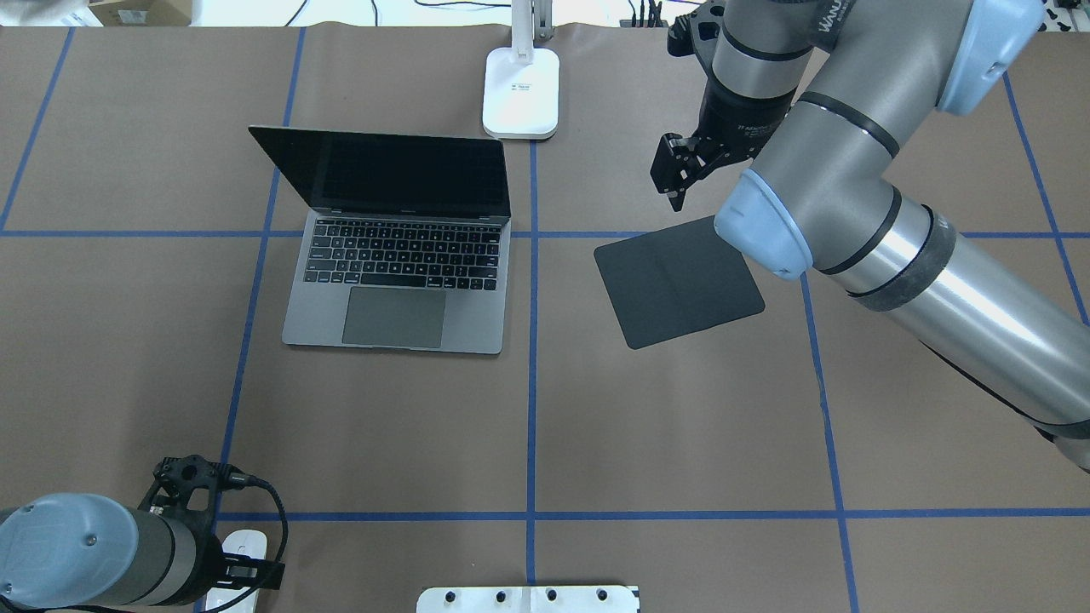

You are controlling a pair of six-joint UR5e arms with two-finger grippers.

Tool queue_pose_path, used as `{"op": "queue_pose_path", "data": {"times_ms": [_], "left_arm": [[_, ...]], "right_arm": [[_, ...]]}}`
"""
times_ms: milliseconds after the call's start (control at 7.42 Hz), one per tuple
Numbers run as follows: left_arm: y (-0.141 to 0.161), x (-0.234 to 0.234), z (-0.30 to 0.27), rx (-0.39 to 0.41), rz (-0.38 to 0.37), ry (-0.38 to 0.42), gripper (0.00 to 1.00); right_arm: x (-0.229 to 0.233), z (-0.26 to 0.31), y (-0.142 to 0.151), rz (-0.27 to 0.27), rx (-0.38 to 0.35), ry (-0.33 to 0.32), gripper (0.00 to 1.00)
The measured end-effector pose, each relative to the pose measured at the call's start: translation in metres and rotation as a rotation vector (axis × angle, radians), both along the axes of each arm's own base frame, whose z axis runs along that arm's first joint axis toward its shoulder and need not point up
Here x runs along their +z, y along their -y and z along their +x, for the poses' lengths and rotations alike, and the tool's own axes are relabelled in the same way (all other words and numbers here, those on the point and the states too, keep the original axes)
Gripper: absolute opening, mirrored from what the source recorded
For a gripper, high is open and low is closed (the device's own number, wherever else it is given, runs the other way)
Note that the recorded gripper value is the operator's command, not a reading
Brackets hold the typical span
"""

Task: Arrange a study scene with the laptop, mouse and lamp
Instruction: 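Raise the right gripper away while the left gripper lowers over the white mouse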

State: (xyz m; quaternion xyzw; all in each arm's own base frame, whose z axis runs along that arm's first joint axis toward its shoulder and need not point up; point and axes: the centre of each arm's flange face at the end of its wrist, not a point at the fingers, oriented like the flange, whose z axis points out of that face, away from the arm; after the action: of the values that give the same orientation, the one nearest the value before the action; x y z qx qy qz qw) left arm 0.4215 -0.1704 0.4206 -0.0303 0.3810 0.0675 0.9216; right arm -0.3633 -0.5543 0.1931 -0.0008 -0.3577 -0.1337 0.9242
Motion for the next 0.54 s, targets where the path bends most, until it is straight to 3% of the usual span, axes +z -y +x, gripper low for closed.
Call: {"op": "queue_pose_path", "data": {"times_ms": [539], "left_arm": [[-0.0006, 0.001, 0.0012, 0.008, -0.005, -0.013, 0.84]], "right_arm": [[-0.0004, 0.0005, -0.0004, 0.002, 0.001, 0.0, 1.0]]}}
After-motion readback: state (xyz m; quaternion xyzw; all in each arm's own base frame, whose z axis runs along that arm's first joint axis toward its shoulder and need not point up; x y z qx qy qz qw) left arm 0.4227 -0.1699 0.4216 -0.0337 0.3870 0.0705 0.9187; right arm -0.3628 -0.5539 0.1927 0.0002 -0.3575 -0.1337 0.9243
